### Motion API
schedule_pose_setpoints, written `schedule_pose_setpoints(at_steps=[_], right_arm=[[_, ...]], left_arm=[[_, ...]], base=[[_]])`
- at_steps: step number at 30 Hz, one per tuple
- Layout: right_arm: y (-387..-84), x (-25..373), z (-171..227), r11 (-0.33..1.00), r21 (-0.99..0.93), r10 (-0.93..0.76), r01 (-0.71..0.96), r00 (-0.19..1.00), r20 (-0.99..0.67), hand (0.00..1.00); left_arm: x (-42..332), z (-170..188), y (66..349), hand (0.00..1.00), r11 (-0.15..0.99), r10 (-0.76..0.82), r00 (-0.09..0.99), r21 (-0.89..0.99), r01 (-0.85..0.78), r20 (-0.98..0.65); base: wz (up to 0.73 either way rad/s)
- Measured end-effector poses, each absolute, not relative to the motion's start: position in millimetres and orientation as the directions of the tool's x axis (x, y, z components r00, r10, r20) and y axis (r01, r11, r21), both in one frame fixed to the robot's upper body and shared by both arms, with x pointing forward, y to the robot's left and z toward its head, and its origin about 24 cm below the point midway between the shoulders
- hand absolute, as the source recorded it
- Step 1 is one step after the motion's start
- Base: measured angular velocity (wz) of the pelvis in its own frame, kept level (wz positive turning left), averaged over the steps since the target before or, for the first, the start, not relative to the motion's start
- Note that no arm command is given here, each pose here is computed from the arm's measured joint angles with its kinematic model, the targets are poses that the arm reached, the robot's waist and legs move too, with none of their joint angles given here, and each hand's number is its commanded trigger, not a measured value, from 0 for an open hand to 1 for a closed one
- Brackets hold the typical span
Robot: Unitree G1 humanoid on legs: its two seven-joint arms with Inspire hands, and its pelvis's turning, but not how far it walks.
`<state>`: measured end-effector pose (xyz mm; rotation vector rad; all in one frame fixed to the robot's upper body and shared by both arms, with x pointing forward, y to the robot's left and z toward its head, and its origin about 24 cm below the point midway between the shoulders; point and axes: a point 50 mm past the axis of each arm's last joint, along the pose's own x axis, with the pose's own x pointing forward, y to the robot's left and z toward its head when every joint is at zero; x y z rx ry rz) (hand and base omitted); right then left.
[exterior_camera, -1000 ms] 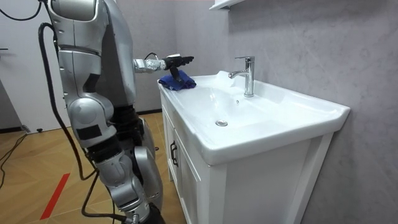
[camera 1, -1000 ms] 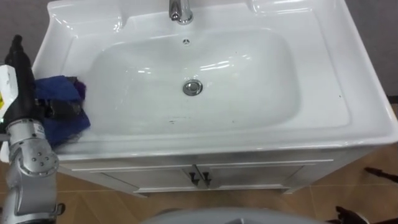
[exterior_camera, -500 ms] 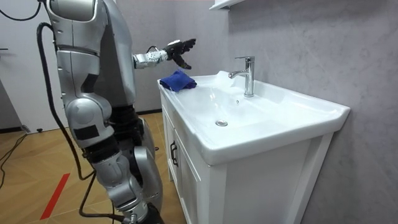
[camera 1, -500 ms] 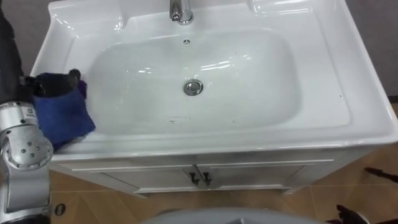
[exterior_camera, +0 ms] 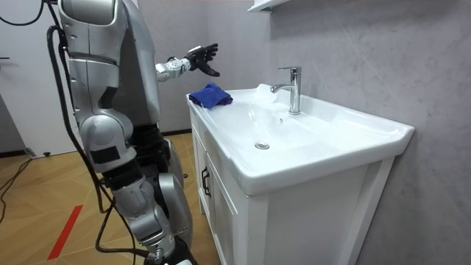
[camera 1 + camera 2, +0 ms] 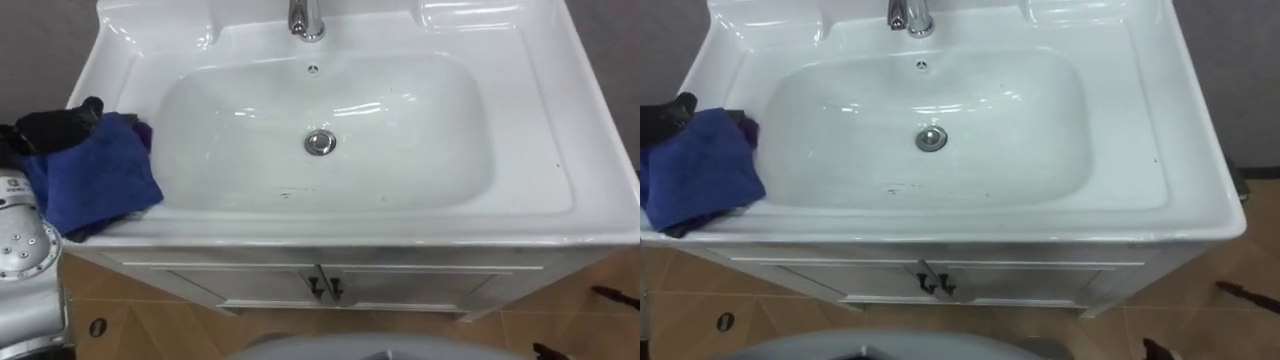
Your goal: Wipe basin
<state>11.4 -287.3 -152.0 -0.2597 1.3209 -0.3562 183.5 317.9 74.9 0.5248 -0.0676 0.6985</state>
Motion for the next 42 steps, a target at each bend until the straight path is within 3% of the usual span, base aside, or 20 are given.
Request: schedule_pose_setpoints(at_steps=[11,18,24,28,36,42], right_arm=[[-290,1,-151,0.899,-0.426,-0.439,0.104,0.181,-0.880,0.00],[-292,-3,-151,0.900,-0.425,-0.435,0.095,0.150,-0.888,0.00],[-298,6,-147,0.902,-0.427,-0.432,0.071,0.184,-0.883,0.00],[-302,12,-145,0.906,-0.420,-0.422,0.052,0.200,-0.884,0.00],[-307,10,-142,0.909,-0.415,-0.416,0.049,0.182,-0.891,0.00],[-305,13,-144,0.925,-0.379,-0.378,0.035,0.182,-0.908,0.00]], left_arm=[[147,85,353,0.00,0.353,0.794,0.490,0.383,-0.854,0.360],[117,62,374,0.00,0.233,0.897,0.350,0.383,-0.894,0.270],[77,25,392,0.00,0.092,0.967,0.198,0.501,-0.860,0.162],[48,4,394,0.00,0.062,0.990,0.122,0.547,-0.835,0.073],[-39,-56,381,0.00,-0.004,0.962,-0.186,0.676,-0.737,-0.198],[-75,-85,356,0.00,0.077,0.903,-0.284,0.769,-0.635,-0.324]], base=[[0.01],[0.08],[0.14],[0.34],[0.08],[0.00]])
